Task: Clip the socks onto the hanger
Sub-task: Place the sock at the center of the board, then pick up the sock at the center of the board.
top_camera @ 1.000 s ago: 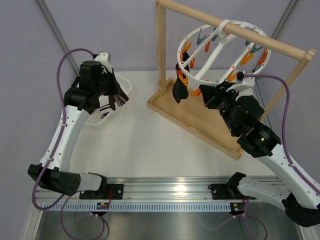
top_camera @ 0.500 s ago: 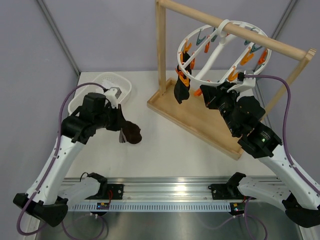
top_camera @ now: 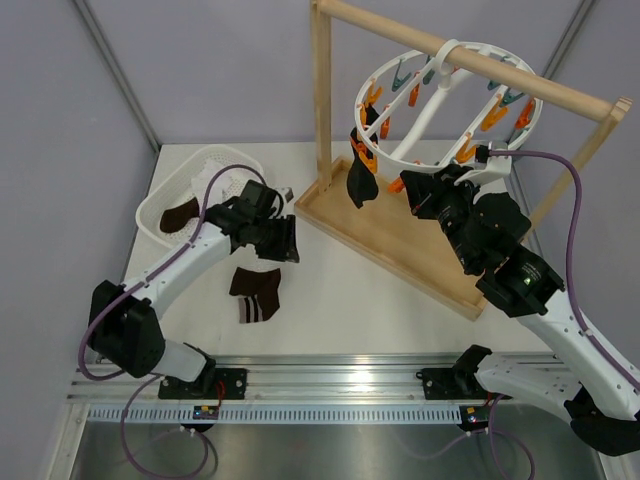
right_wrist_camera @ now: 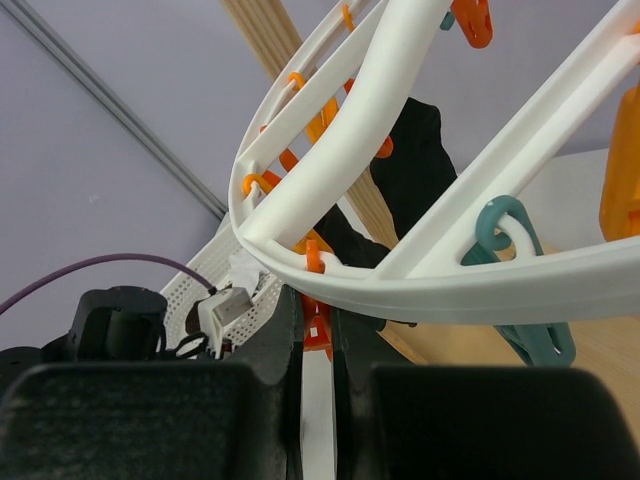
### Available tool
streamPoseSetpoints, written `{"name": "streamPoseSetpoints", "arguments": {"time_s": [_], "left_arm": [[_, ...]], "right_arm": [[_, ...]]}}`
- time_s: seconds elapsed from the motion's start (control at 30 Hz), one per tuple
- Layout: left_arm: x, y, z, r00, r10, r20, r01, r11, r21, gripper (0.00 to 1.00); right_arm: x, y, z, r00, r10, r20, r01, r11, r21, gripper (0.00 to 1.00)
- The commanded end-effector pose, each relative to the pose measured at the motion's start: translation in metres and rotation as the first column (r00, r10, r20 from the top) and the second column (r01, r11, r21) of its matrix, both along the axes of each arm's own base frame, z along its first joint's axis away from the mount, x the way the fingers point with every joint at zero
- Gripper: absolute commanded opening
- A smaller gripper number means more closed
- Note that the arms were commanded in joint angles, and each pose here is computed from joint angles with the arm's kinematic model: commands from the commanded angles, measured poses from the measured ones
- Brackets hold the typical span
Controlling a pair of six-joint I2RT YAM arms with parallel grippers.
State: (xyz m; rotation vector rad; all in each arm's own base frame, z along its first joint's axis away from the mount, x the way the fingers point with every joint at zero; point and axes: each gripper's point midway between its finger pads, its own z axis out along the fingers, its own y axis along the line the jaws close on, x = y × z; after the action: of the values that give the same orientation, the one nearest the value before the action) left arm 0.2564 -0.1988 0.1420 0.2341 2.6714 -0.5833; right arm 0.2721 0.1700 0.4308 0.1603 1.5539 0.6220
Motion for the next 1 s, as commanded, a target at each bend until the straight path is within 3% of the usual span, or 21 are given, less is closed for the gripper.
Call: {"name": "streamPoseSetpoints", "arguments": {"time_s": [0.0,0.07,0.17,0.2,0.27,0.4,0.43,0.53,0.63,0.73,0.97], "left_arm": [[0.029,-0.064,0.055,0.989,-0.062,0.133,0.092,0.967,-0.236,0.44],[0.028,-0.056,0.056,0.987,-0.070,0.144,0.095,0.980,-0.177,0.48],[0.036,-0.003,0.038,0.977,0.093,0.192,-0.102,0.994,0.040,0.60],[0.033,0.010,0.043,0.965,0.133,0.224,-0.148,0.988,0.052,0.65],[0.015,0.032,0.012,0.955,0.232,0.182,-0.251,0.964,0.084,0.74],[-0.021,0.063,-0.029,0.891,0.433,0.134,-0.443,0.895,0.050,0.74],[-0.027,0.067,-0.025,0.851,0.509,0.126,-0.512,0.859,-0.010,0.74],[-0.052,0.086,-0.058,0.764,0.643,0.057,-0.643,0.765,-0.007,0.70],[-0.069,0.104,-0.077,0.671,0.740,0.034,-0.741,0.671,0.011,0.64],[-0.072,0.114,-0.083,0.617,0.785,0.047,-0.786,0.618,0.009,0.61],[-0.074,0.108,-0.113,0.629,0.778,-0.008,-0.774,0.626,0.096,0.55]], "right_arm": [[-0.001,-0.009,0.015,0.999,-0.030,0.038,0.029,0.999,0.023,0.02],[-0.001,-0.008,0.015,0.999,-0.024,0.037,0.023,1.000,0.022,0.02],[-0.004,-0.010,0.016,0.999,-0.022,0.041,0.022,1.000,0.022,0.03],[-0.005,-0.011,0.017,0.999,-0.024,0.044,0.023,0.999,0.025,0.03],[-0.005,-0.012,0.018,0.998,-0.027,0.048,0.026,0.999,0.028,0.03],[-0.005,-0.011,0.016,0.999,-0.021,0.045,0.020,0.999,0.029,0.03],[-0.005,-0.011,0.016,0.999,-0.019,0.045,0.018,0.999,0.030,0.03],[-0.006,-0.010,0.015,0.999,-0.013,0.045,0.012,0.999,0.031,0.03],[-0.006,-0.008,0.013,0.999,-0.008,0.041,0.007,0.999,0.035,0.03],[-0.006,-0.008,0.012,0.999,-0.006,0.037,0.005,0.999,0.038,0.03],[-0.009,-0.014,0.013,0.999,-0.019,0.044,0.017,0.999,0.039,0.03]]}}
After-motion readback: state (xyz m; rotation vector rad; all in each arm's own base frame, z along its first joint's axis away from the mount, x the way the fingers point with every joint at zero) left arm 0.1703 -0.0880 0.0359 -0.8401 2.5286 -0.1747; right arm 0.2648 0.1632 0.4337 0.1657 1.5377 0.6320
